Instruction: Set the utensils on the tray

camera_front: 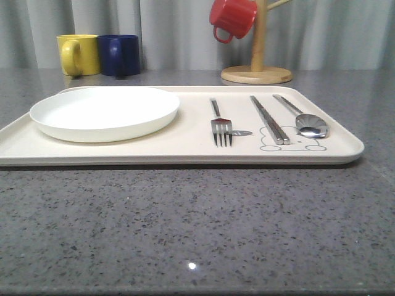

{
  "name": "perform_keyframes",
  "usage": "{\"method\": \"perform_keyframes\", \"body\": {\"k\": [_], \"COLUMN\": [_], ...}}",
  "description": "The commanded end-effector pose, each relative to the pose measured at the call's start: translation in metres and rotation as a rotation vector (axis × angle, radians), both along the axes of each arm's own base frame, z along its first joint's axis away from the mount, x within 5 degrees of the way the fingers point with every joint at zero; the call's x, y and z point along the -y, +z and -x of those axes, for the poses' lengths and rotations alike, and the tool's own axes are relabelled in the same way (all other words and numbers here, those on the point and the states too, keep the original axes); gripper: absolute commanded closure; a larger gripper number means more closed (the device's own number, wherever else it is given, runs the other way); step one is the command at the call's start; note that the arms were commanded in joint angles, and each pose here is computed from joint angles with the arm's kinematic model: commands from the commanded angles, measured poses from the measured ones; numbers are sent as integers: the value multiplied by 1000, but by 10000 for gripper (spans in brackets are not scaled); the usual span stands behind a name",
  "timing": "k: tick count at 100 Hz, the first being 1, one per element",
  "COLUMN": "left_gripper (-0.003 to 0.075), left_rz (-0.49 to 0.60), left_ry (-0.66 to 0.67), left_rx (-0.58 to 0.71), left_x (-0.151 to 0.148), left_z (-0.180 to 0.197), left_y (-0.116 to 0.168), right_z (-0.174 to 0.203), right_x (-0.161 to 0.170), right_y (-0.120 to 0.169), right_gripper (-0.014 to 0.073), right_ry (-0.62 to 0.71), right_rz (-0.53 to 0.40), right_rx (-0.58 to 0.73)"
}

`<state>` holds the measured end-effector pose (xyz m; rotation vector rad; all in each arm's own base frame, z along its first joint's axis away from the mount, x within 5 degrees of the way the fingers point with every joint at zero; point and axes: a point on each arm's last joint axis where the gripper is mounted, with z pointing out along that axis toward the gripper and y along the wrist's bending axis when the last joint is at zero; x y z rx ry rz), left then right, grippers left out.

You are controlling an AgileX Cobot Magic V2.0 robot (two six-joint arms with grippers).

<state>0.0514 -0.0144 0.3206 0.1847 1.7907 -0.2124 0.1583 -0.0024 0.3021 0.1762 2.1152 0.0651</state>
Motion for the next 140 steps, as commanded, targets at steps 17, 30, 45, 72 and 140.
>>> {"method": "perform_keyframes", "body": {"k": [17,30,45,72,140], "left_gripper": [739,739,739,739,739], "left_rz": [27,27,27,27,28], "left_ry": [-3,-3,-3,-3,-3], "left_rx": [86,86,86,86,89], "left_x": [0,0,0,0,0], "left_z": [-1,-1,-1,-1,0], "left_y": [15,15,15,15,15], "right_z": [47,69,86,105,103], "right_x": [-1,-2,-4,-2,-2], "right_y": [-19,-49,-82,-86,-95], "right_gripper": [676,676,676,676,676], "right_ry": [24,34,42,27,24], "right_rz": [39,39,37,44,42], "right_rx": [458,613,728,755,659]}}
